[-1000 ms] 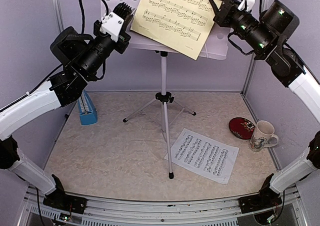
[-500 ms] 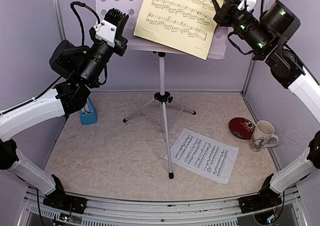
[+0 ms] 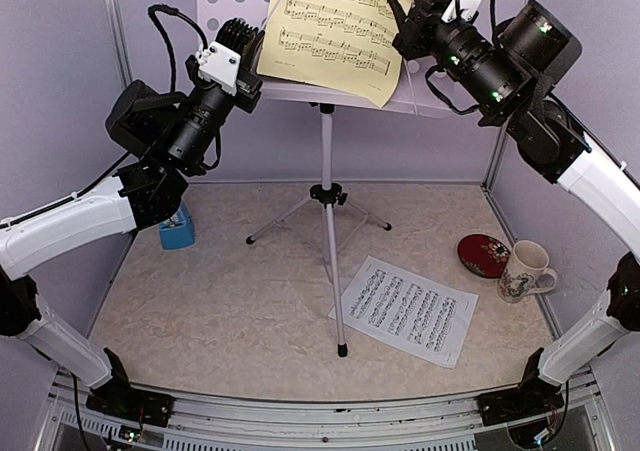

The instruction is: Set up the instrument practice props

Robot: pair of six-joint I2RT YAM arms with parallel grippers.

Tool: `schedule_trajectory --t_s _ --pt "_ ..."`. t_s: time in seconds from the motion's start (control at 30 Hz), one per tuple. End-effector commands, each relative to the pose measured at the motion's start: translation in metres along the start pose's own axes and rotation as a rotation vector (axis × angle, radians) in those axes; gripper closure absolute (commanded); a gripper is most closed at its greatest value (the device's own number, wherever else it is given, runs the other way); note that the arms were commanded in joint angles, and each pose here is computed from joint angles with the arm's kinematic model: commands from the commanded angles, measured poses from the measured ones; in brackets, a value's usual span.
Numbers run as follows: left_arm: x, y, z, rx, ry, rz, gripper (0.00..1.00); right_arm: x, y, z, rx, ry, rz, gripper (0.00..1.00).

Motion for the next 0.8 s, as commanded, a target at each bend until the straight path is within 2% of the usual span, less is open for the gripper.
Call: schedule_trajectory --t_s 0.0,0.23,0.43,0.77 --pt "0.004 0.001 -0.011 -0.06 -0.021 -0.016 1.0 0.004 0.0 -0.015 -0.076 -0.036 -0.006 1.0" --pt "0.003 0.0 -0.012 -0.069 -0.026 -0.001 1.0 0.009 0.004 -0.01 -0.12 -0.081 -0.029 1.0" --pt "0.005 -0.002 -0.014 -0.071 -0.032 -0.001 1.0 0.001 -0.006 -0.029 -0.192 -0.103 0.025 1.0" --pt "0.0 0.0 -0.011 -0.07 -0.031 0.006 1.0 0.006 -0.003 -0.028 -0.207 -0.104 -0.027 1.0"
Point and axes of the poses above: each gripper's point midway between its finger pads, its own y axis out along the fingers, its own x axis along the line the jaws close on, z = x × y, the point moved 10 cm from there along -y, back along the fingers, and after that the axes turned 6 degrees about y, right-handed, at the moved point
